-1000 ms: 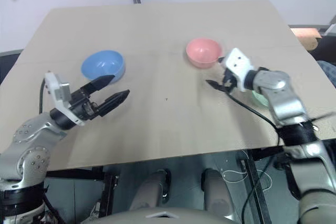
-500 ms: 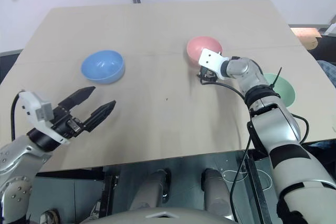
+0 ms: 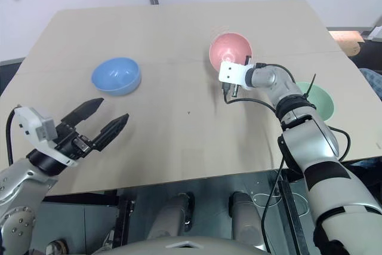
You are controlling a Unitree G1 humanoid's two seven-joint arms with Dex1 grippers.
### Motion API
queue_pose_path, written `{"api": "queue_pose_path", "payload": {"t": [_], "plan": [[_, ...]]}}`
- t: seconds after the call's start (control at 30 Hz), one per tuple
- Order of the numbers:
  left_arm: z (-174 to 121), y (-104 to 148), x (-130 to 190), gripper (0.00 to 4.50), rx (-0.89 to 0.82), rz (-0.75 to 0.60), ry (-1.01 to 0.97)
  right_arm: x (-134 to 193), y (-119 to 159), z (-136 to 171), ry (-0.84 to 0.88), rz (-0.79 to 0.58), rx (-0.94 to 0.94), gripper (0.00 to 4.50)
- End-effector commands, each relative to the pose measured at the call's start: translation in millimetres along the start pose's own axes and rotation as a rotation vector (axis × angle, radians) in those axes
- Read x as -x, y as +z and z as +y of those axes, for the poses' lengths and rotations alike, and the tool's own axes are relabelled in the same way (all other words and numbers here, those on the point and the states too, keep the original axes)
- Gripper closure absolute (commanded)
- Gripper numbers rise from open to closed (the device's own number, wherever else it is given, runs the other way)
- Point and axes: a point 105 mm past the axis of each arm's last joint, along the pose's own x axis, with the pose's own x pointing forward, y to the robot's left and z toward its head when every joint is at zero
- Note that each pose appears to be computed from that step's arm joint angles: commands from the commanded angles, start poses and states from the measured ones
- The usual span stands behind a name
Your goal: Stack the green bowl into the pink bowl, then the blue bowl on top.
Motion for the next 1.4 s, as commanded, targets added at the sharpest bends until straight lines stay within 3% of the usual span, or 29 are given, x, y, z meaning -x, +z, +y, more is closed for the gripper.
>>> {"api": "queue_pose_path", "payload": {"t": [0.03,0.13,0.33,0.5,0.67,0.83,0.93,1.2,1.4], "plan": [[8,5,-1,0.0,-0.002,-0.013,0.019,8,57,-10,0.051,-0.28,-0.026,4.48],[24,5,-1,0.0,-0.012,-0.003,0.069,22,84,24,0.189,-0.401,-0.061,4.48],[41,9,-7,0.0,-0.036,0.003,0.087,45,99,78,0.367,-0.366,-0.12,4.48],[44,10,-16,0.0,-0.057,0.007,0.07,49,91,97,0.432,-0.279,-0.143,2.36],[41,10,-19,0.0,-0.048,0.007,0.009,59,99,81,0.334,-0.278,-0.153,0.06],[14,20,-23,0.0,0.007,-0.057,-0.224,89,101,55,0.195,-0.271,-0.244,0.06],[-3,24,-22,0.0,0.031,-0.07,-0.391,118,86,42,0.097,-0.207,-0.323,0.06],[-20,23,-23,0.0,-0.032,0.033,-0.737,190,1,23,-0.213,0.172,-0.522,0.06],[-24,25,-35,0.0,-0.099,0.046,-0.87,199,-39,33,-0.296,0.297,-0.679,0.06]]}}
